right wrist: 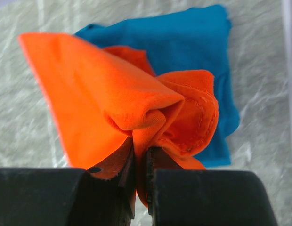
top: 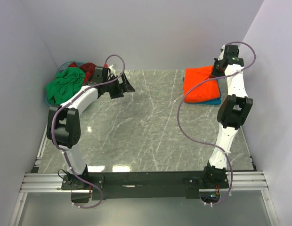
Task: Fold and stack the t-shirts
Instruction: Neatly place the folded tshirt to the corner, then reset both grippers
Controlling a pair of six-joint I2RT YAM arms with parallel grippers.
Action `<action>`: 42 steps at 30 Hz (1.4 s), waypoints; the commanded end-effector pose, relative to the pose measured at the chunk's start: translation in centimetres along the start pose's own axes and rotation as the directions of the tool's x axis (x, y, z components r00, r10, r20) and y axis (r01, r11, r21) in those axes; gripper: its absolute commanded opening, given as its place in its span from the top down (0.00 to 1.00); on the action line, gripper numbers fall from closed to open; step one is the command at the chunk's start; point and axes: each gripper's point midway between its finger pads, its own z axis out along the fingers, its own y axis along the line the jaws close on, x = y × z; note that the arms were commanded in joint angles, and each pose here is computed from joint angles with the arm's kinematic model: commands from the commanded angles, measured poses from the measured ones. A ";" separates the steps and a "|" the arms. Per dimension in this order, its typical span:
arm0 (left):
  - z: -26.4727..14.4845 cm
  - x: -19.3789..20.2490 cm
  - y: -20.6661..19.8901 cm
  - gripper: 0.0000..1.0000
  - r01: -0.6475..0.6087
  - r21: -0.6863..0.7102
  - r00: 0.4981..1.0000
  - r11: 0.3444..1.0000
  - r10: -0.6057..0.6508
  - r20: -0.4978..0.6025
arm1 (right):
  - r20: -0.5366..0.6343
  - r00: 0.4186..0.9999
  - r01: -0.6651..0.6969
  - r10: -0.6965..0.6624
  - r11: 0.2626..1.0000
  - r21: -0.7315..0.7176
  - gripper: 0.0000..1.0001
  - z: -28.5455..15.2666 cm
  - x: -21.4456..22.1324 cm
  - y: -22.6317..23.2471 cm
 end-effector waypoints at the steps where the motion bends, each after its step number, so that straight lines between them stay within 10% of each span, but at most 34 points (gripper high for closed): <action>1: -0.4 -1.0 -0.2 0.01 -0.029 -0.002 0.999 1.000 0.029 0.034 | 0.136 0.991 -0.013 0.013 1.000 -0.001 1.00 0.5 -4.1 -1.3; 13: -2.1 -2.2 -1.0 0.01 -0.054 -0.026 0.994 0.998 0.056 0.093 | 0.156 0.987 -0.049 0.044 0.998 0.030 0.89 5.5 -4.0 -4.2; 18: -3.6 -3.4 -1.7 0.00 -0.049 -0.051 0.988 0.998 0.056 0.143 | 0.205 0.977 -0.082 0.064 0.994 0.078 0.17 3.2 -5.3 -4.7; 30: -12.1 -4.9 -3.5 0.01 -0.041 -0.149 0.921 0.988 0.095 0.378 | 0.323 0.943 -0.140 0.085 0.978 0.152 0.12 -7.9 -6.8 -3.5; 42: -19.1 -0.6 0.1 0.00 0.143 -0.253 0.845 0.957 0.015 0.535 | 0.438 0.882 -0.206 0.171 0.978 0.033 0.09 -18.0 3.4 2.8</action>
